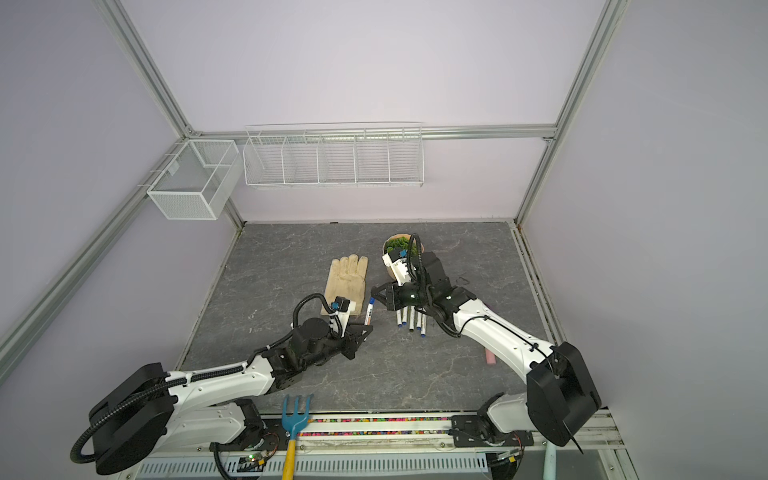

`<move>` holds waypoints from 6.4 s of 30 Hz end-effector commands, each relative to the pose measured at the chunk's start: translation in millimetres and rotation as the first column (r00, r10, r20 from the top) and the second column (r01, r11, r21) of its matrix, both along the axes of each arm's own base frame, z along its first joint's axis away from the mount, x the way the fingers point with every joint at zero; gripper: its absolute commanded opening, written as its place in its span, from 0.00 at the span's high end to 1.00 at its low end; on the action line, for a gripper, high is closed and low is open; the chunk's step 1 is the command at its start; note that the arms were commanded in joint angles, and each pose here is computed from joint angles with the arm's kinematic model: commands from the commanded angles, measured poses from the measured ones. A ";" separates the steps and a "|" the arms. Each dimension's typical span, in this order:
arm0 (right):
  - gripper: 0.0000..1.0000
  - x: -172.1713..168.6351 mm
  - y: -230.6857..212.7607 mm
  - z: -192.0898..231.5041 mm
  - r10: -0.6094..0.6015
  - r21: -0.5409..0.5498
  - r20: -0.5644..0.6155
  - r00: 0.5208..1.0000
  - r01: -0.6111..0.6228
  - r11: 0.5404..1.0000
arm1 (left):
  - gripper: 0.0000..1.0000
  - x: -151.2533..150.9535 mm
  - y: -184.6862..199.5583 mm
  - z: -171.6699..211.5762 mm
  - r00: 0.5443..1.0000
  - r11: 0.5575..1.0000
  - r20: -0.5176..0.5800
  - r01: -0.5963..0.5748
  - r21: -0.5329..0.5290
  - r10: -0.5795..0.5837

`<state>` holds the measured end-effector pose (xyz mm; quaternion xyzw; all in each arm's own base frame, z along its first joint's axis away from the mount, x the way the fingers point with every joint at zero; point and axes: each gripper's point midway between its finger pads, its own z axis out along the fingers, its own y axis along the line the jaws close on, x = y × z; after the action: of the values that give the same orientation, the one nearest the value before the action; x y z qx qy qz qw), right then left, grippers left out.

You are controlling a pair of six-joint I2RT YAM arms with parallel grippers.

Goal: Insert the pens into the pen caps

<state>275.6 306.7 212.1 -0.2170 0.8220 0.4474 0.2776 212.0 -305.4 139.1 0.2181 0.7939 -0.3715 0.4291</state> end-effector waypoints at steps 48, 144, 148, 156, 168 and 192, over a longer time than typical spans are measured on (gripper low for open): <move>0.93 -107.0 -8.1 -66.2 0.269 -0.155 -0.490 0.829 -0.386 0.909 | 1.00 23.1 -22.6 65.2 0.961 0.999 0.275 0.030 0.046 -0.041; 0.50 17.5 -198.0 -51.3 -0.661 -0.408 -0.169 0.731 0.559 0.722 | 0.79 92.5 -71.8 -99.4 0.903 0.948 -0.325 -0.207 0.241 0.279; 0.50 16.8 -198.2 -52.9 -0.659 -0.412 -0.174 0.732 0.554 0.723 | 0.76 91.1 -72.7 -97.4 0.906 0.951 -0.326 -0.198 0.237 0.270; 0.50 15.8 -198.3 -53.0 -0.657 -0.414 -0.175 0.733 0.551 0.725 | 0.72 89.1 -74.9 -93.1 0.916 0.959 -0.320 -0.175 0.224 0.242; 0.49 23.6 -266.2 -57.1 -0.844 -0.494 0.096 0.528 0.761 0.420 | 0.54 96.3 -47.1 -48.9 0.929 0.946 -0.188 -0.296 0.133 0.318; 0.18 78.7 -355.2 -87.5 -0.612 -0.352 0.773 0.169 0.916 -0.192 | 0.01 128.1 304.3 51.8 0.149 0.048 0.422 -0.970 0.239 0.895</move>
<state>337.6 -50.9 107.4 0.1758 0.8244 -0.2912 0.4523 348.5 -28.1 188.9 -0.1865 0.7822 0.1717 0.5691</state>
